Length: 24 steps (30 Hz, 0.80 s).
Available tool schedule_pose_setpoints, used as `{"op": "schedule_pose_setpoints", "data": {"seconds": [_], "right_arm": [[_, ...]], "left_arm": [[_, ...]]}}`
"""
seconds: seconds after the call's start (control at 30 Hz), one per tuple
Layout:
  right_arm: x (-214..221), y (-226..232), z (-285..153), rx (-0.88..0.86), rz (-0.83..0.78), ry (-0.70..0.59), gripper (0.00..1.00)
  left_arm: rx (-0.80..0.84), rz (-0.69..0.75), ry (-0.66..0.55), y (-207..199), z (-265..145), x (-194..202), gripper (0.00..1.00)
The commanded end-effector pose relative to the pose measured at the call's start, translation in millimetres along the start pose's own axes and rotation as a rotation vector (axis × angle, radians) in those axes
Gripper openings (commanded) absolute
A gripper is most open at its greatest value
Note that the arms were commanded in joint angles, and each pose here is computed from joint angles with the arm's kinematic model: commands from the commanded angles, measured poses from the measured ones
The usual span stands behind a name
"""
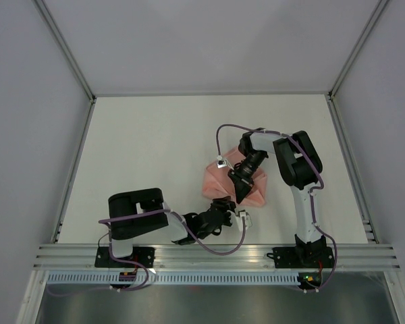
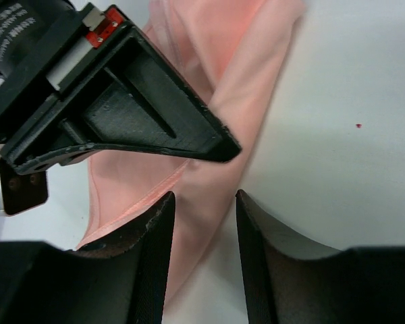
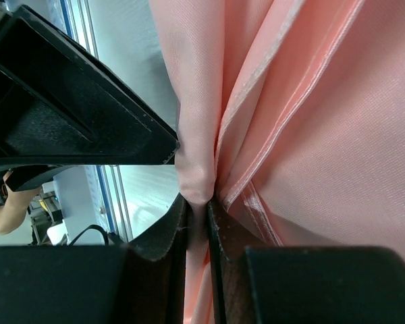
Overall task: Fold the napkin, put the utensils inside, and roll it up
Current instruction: Roll the napkin at the center of the board.
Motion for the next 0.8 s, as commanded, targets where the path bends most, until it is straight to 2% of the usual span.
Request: {"op": "schedule_pose_setpoints", "data": {"seconds": [0.0, 0.13, 0.23, 0.4, 0.57, 0.77], "right_arm": [[6.9, -43.2, 10.1, 0.118, -0.124, 0.089, 0.13], [12.6, -46.2, 7.7, 0.121, -0.117, 0.102, 0.13], [14.6, -48.5, 7.6, 0.119, -0.108, 0.108, 0.13], [17.4, -48.5, 4.5, 0.107, -0.105, 0.130, 0.12], [19.6, -53.1, 1.4, 0.107, -0.109, 0.149, 0.12], [20.4, -55.7, -1.3, 0.101, -0.101, 0.165, 0.12]], "left_arm": [[-0.108, 0.047, -0.030, 22.9, -3.8, -11.7, 0.47], [-0.132, 0.041, -0.075, 33.9, -10.7, -26.9, 0.47], [-0.060, 0.066, -0.140, 26.2, -12.7, -34.4, 0.50], [0.109, 0.067, -0.135, 1.5, -4.5, -35.8, 0.52], [0.175, 0.049, -0.150, -4.7, -0.8, -33.2, 0.54], [0.168, 0.036, -0.139, 2.2, 9.6, -20.6, 0.56]]}}
Point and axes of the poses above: each gripper's point midway between its finger pads, its own z axis out along the fingers, its own y axis along the line the jaws close on, x = y × z, the point moved 5 cm from there along -z, back along the fingers, and after that the axes turned 10 degrees about z, right-handed, at the moved point
